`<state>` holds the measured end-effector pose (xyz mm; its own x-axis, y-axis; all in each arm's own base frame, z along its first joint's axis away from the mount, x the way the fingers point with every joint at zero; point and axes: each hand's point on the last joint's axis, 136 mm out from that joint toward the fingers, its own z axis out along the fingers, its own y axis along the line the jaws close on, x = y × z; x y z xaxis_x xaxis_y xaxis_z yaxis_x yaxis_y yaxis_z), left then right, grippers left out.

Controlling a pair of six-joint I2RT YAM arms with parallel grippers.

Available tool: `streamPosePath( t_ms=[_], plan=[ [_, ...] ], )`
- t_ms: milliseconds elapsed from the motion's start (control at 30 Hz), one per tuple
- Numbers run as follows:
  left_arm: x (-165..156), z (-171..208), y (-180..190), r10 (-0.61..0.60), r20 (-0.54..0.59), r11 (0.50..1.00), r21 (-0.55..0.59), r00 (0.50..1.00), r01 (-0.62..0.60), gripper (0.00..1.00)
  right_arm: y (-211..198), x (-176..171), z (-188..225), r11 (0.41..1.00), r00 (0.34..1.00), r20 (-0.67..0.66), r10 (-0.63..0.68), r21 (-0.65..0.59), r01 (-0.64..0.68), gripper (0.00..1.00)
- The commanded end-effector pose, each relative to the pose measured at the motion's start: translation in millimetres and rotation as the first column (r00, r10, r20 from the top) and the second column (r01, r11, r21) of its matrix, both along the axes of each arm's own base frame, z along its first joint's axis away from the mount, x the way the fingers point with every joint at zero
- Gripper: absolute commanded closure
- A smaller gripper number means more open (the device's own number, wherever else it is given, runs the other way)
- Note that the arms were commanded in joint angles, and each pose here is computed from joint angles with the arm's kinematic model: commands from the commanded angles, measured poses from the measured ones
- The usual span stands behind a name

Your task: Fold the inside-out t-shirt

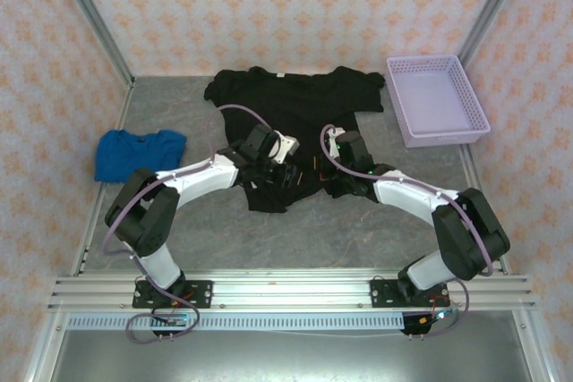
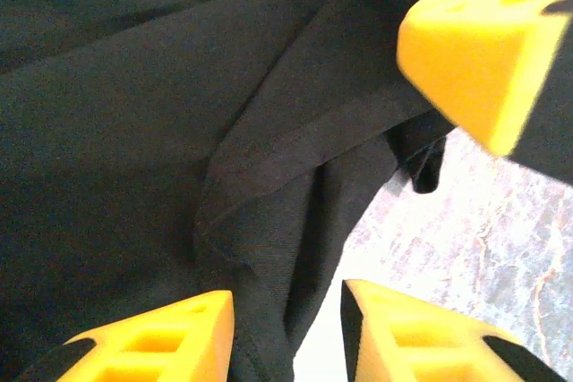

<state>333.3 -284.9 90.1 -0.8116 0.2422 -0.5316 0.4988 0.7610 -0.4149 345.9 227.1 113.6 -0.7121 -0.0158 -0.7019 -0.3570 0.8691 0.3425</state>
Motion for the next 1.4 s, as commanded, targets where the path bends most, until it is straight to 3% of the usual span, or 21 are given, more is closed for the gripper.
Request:
streamPosePath(
  t_ms=[0,233,433,533,767,800,900,967,1033,1067,1100,1233,1367],
  plan=[
    [5,-8,-4,-0.02,0.006,1.0,0.005,1.0,0.02,0.58,-1,4,0,1.0,0.999,-0.022,-0.024,0.009,0.025,1.0],
    [8,-32,2,-0.012,-0.017,0.994,0.11,1.0,0.014,0.51,-11,0,-1,0.999,0.999,-0.026,-0.048,-0.008,0.047,1.0],
    [8,-46,-5,-0.026,-0.043,0.991,0.134,0.999,0.032,0.53,-18,-4,4,0.999,0.998,-0.024,-0.054,-0.007,0.054,1.0],
    [10,-47,-11,-0.032,-0.043,0.991,0.128,0.999,0.037,0.61,-19,-7,2,0.999,0.998,-0.033,-0.054,-0.007,0.054,1.0],
    [15,-29,-13,-0.029,-0.014,0.993,0.113,0.999,0.03,0.98,-27,-27,8,0.999,0.999,-0.031,-0.043,-0.004,0.043,1.0],
    [14,-23,-12,-0.028,-0.002,0.994,0.107,1.0,0.028,1.0,-29,-32,12,0.999,0.999,-0.023,-0.04,0.005,0.04,0.97],
    [10,9,-11,-0.019,0.039,0.998,0.055,0.999,0.017,1.0,-26,-57,22,0.999,0.999,0.036,0.012,0.031,-0.013,0.65],
    [6,31,-11,-0.012,0.056,1.0,0.013,0.998,0.012,1.0,-17,-68,24,0.997,0.993,0.108,0.04,0.057,-0.047,0.51],
    [3,48,-9,-0.005,0.065,1.0,-0.006,0.998,0.006,1.0,-3,-69,25,0.994,0.983,0.173,0.055,0.08,-0.07,0.21],
    [3,57,-7,0.0,0.073,1.0,-0.013,0.997,0.001,1.0,7,-67,27,0.992,0.977,0.203,0.07,0.086,-0.089,0.17],
    [2,64,-4,0.007,0.075,1.0,-0.016,0.997,-0.006,1.0,15,-65,34,0.991,0.967,0.242,0.076,0.092,-0.101,0.16],
    [0,97,11,0.03,0.106,1.0,-0.003,0.994,-0.03,1.0,47,-49,23,0.991,0.944,0.314,0.102,0.052,-0.125,0.32],
    [-3,114,21,0.037,0.13,0.999,0.003,0.991,-0.037,1.0,61,-29,12,0.995,0.936,0.345,0.073,0.043,-0.094,0.54]
  ],
)
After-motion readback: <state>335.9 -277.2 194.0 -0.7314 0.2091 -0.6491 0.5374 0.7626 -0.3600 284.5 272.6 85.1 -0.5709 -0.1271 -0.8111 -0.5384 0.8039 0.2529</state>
